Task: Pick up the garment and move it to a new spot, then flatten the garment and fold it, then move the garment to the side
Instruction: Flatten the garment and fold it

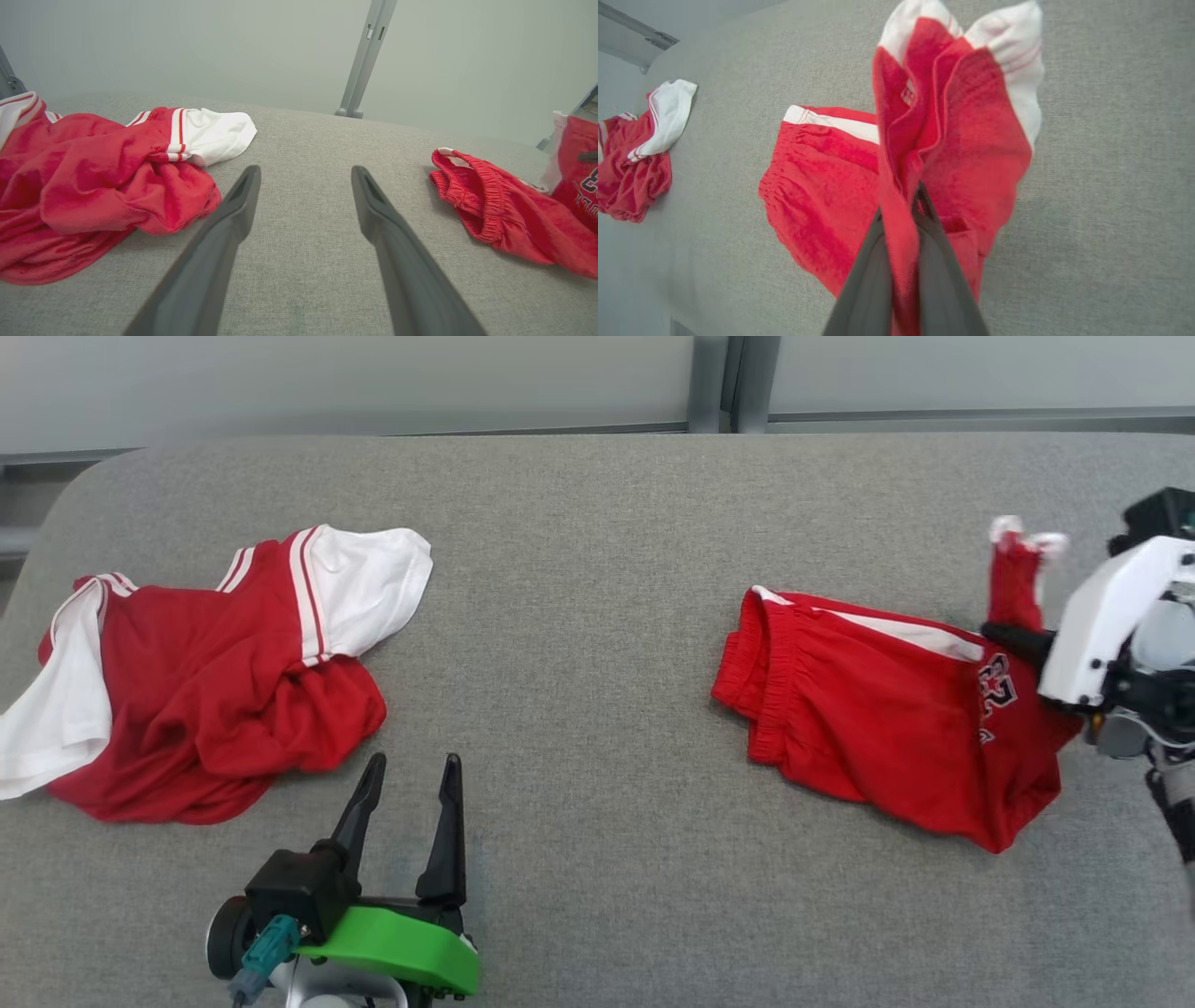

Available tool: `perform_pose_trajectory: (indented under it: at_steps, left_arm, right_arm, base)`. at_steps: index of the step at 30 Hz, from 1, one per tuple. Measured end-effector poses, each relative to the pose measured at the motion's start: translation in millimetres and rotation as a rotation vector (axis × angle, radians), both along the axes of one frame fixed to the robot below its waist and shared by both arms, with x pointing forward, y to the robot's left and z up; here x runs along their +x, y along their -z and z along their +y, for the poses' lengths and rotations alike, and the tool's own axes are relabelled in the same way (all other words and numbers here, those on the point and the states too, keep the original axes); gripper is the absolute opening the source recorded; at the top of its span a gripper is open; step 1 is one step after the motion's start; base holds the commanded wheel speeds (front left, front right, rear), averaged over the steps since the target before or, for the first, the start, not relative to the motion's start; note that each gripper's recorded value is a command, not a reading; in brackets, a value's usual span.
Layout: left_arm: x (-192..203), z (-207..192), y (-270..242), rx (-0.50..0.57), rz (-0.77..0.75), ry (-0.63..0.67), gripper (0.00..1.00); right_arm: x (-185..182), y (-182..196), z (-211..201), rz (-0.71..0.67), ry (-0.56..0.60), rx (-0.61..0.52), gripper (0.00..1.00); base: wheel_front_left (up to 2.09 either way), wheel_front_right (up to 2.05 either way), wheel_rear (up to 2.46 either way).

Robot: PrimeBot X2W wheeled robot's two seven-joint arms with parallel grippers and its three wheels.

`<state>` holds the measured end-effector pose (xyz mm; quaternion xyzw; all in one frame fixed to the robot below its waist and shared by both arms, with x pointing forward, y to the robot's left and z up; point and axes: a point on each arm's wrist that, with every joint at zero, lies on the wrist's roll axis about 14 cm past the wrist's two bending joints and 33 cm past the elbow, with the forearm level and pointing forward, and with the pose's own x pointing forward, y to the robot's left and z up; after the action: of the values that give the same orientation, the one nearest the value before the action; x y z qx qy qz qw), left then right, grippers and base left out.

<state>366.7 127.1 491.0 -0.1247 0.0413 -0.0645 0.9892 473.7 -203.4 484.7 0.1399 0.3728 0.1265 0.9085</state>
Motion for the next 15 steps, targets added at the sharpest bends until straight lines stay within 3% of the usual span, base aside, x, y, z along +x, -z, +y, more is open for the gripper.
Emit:
perform_pose_trajectory:
  at_steps: [5, 10, 15]
  left_arm:
    - [3.2, -5.5, 2.8, -0.017, 0.005, 0.006, 1.00]
    - [4.9, -4.9, 7.4, -0.011, 0.014, 0.011, 1.00]
    - [8.6, -8.5, 11.8, -0.010, 0.022, 0.025, 1.00]
  right_arm:
    - [-1.3, -0.4, 76.8, 0.010, -0.165, -0.006, 0.00]
    - [-5.8, 4.1, 119.4, 0.004, -0.214, 0.014, 0.00]
    - [-0.7, 9.6, 135.1, -0.012, -0.215, -0.012, 0.00]
  base:
    - [0.00, 0.00, 0.00]
    - [0.00, 0.00, 0.00]
    - [0.00, 0.00, 0.00]
